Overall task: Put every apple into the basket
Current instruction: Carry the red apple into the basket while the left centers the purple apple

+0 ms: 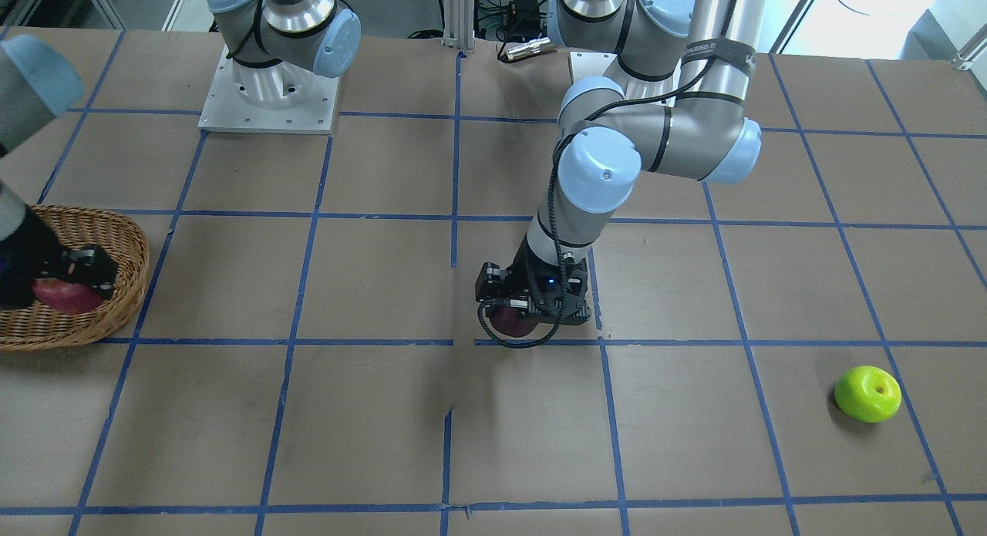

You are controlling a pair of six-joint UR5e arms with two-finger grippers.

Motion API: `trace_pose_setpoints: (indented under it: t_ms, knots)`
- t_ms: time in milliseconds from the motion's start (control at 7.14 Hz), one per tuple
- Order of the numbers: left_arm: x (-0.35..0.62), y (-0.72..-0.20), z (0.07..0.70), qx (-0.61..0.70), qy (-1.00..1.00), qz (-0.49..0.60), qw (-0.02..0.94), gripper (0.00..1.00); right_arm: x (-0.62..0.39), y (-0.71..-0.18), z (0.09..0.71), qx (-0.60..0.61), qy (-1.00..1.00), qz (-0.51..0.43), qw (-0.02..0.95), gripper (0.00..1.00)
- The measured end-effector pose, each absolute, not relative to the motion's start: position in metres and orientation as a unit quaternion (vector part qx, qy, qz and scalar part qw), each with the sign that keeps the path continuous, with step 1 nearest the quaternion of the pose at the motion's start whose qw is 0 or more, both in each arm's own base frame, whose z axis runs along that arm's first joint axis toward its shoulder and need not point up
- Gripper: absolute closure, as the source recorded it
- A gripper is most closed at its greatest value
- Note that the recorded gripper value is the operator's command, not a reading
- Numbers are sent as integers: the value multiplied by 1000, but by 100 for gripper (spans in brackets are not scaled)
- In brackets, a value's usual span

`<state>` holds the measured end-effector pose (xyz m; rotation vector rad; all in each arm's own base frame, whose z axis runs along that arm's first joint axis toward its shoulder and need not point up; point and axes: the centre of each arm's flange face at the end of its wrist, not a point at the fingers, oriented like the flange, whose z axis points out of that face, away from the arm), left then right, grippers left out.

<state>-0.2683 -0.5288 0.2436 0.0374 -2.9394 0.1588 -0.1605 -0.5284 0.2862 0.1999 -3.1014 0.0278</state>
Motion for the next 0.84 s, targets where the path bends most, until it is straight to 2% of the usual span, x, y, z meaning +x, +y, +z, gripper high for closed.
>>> trace_pose_setpoints:
  t_ms: [140, 280, 420, 560, 841]
  knots:
    - [-289, -529, 235, 25, -992, 64, 109, 76, -215, -518, 271, 82, -996, 14, 11, 33]
    - [-302, -530, 223, 30, -991, 66, 117, 1, -261, -510, 255, 100, -994, 40, 7, 31]
    - [-308, -532, 212, 31, -990, 67, 120, 0, -300, -499, 240, 119, -990, 73, -1, 22]
    - [-312, -538, 213, 29, -989, 75, 127, 0, -327, -488, 229, 129, -987, 92, -3, 0]
    - [-313, -557, 241, 19, -986, 85, 141, 0, -348, -477, 224, 144, -985, 96, 5, 0]
